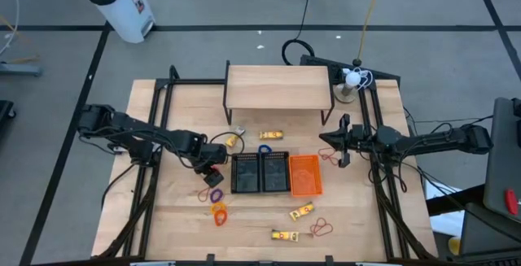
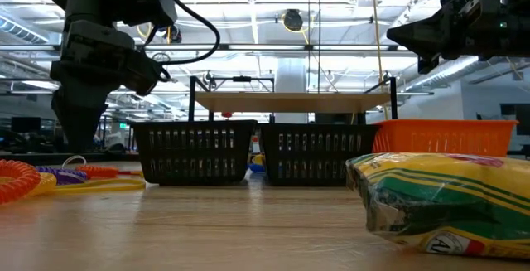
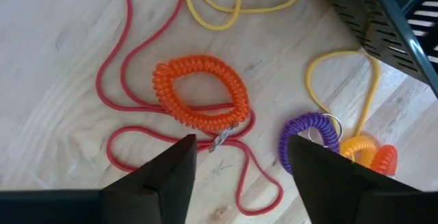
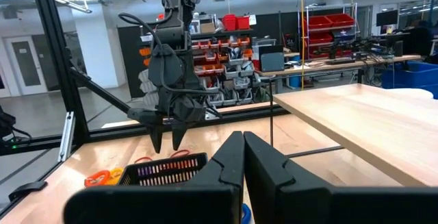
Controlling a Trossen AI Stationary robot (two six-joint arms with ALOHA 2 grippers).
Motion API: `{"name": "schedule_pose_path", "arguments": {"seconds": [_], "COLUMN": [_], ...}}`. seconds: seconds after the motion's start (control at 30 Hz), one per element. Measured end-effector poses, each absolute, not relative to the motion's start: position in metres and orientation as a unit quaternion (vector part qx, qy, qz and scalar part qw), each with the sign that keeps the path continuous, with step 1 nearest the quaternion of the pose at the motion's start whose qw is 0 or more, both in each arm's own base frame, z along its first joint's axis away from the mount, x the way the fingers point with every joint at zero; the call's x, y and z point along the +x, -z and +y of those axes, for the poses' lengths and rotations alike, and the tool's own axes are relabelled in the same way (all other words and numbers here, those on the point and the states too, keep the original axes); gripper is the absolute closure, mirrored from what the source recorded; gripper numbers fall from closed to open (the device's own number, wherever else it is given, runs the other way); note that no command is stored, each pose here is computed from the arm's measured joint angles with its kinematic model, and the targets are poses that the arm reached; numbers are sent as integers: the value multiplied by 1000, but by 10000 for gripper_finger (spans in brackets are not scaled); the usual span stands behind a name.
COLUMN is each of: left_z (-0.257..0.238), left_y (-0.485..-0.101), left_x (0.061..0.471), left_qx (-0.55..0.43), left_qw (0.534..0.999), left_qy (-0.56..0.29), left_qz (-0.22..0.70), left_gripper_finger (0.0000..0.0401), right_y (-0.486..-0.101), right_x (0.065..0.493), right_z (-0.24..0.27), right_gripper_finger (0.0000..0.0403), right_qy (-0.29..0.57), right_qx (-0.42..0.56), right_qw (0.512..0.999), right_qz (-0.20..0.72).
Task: Pick & Place Office Desk Supplies
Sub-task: Put the orange spring rubber band into the left black basket
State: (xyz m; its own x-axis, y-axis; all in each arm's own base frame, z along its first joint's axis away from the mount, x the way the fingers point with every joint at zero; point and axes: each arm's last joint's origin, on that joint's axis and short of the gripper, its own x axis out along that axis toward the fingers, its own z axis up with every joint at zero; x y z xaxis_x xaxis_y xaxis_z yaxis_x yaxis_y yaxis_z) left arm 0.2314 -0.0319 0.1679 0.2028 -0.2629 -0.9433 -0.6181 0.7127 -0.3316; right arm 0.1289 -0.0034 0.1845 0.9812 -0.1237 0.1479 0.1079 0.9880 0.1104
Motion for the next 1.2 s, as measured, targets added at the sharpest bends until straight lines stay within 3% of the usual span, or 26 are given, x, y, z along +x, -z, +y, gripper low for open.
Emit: {"name": "schedule_pose_path", "arguments": {"seconds": [0.3, 0.5, 1.0, 1.2], "left_z": [-34, -39, -39, -39], "left_y": [-169, -166, -162, -162], "left_x": [234, 232, 228, 228], "left_qx": [-353, -339, -318, -317], "left_qw": [700, 696, 687, 688], "left_qy": [-116, -112, -133, -134], "left_qz": [610, 623, 639, 639], "left_gripper_finger": [255, 278, 200, 199], "right_y": [-183, -183, -183, -183], "right_x": [129, 129, 129, 129], "right_z": [-3, -3, -3, -3], "right_gripper_finger": [403, 403, 403, 403], "right_qy": [59, 59, 59, 59], "right_qx": [51, 51, 51, 51], "right_qw": [994, 995, 995, 995], "right_qz": [-72, -70, -69, -69]}}
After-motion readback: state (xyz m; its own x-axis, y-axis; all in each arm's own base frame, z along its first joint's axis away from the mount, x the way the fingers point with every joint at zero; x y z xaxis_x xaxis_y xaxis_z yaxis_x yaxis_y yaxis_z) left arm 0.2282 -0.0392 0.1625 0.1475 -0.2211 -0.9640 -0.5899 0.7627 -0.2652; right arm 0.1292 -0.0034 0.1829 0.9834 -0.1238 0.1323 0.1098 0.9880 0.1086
